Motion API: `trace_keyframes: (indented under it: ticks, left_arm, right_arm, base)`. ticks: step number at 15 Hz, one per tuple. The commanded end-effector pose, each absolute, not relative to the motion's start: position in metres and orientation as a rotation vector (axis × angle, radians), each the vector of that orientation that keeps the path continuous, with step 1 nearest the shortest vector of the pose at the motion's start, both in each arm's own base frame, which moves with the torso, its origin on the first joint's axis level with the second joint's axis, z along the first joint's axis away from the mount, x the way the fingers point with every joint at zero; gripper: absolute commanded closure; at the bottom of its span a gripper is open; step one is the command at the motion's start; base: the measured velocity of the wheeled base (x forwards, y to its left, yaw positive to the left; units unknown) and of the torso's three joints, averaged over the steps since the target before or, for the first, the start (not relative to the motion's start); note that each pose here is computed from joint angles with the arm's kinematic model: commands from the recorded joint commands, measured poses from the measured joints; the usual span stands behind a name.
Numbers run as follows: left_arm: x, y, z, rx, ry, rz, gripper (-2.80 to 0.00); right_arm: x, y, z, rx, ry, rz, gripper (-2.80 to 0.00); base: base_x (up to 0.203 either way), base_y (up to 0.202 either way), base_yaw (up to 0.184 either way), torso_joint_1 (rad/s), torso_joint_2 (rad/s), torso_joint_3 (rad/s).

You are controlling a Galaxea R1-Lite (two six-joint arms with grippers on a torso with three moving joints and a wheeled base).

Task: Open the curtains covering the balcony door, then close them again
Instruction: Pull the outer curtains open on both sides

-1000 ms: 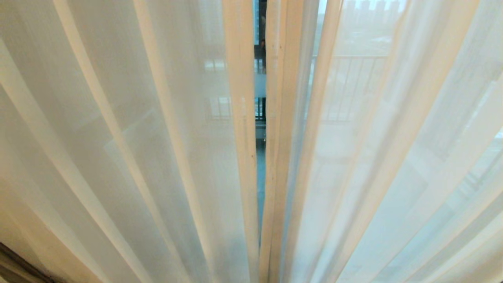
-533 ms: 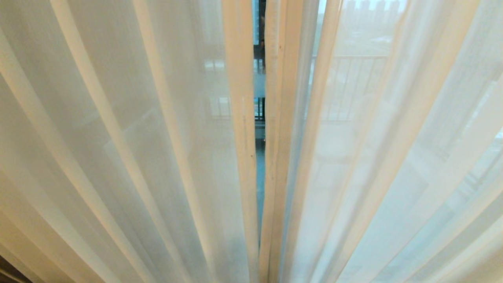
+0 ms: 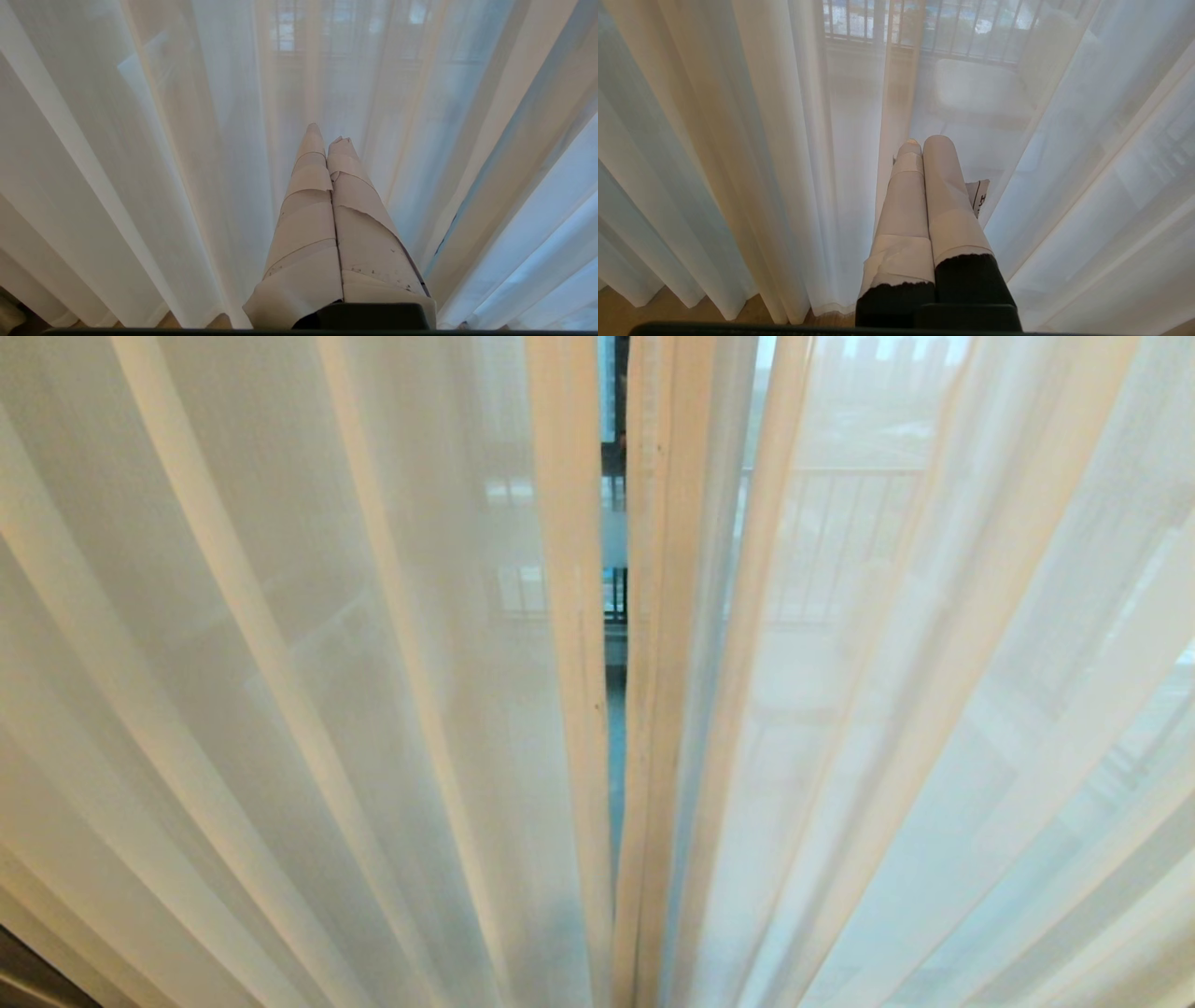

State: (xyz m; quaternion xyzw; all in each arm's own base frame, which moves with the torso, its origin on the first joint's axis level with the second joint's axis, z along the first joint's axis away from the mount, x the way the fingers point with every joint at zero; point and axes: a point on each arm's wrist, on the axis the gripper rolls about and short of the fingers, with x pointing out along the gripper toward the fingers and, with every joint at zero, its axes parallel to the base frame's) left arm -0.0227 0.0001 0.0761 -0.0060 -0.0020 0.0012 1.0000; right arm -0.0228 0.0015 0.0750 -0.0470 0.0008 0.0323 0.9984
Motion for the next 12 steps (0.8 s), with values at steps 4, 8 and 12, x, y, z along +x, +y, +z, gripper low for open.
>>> trace_keyframes:
  ticks: [4,8,12]
  left_arm:
    - [-0.026,0.000,0.088,-0.006,-0.069,0.001,0.00]
    - [-0.031,0.000,0.112,-0.007,-0.122,-0.010,0.00]
    - [-0.020,-0.001,0.154,-0.006,-0.086,-0.056,0.00]
  right_arm:
    - [-0.023,0.002,0.075,-0.095,0.002,0.065,0.00]
    - [-0.023,0.002,0.075,-0.095,0.002,0.065,0.00]
    - [-0.023,0.002,0.075,-0.095,0.002,0.065,0.00]
  base:
    - [0.000,0.000,0.000,0.000,0.00,0.000]
    - [0.000,0.000,0.000,0.000,0.00,0.000]
    - [0.000,0.000,0.000,0.000,0.00,0.000]
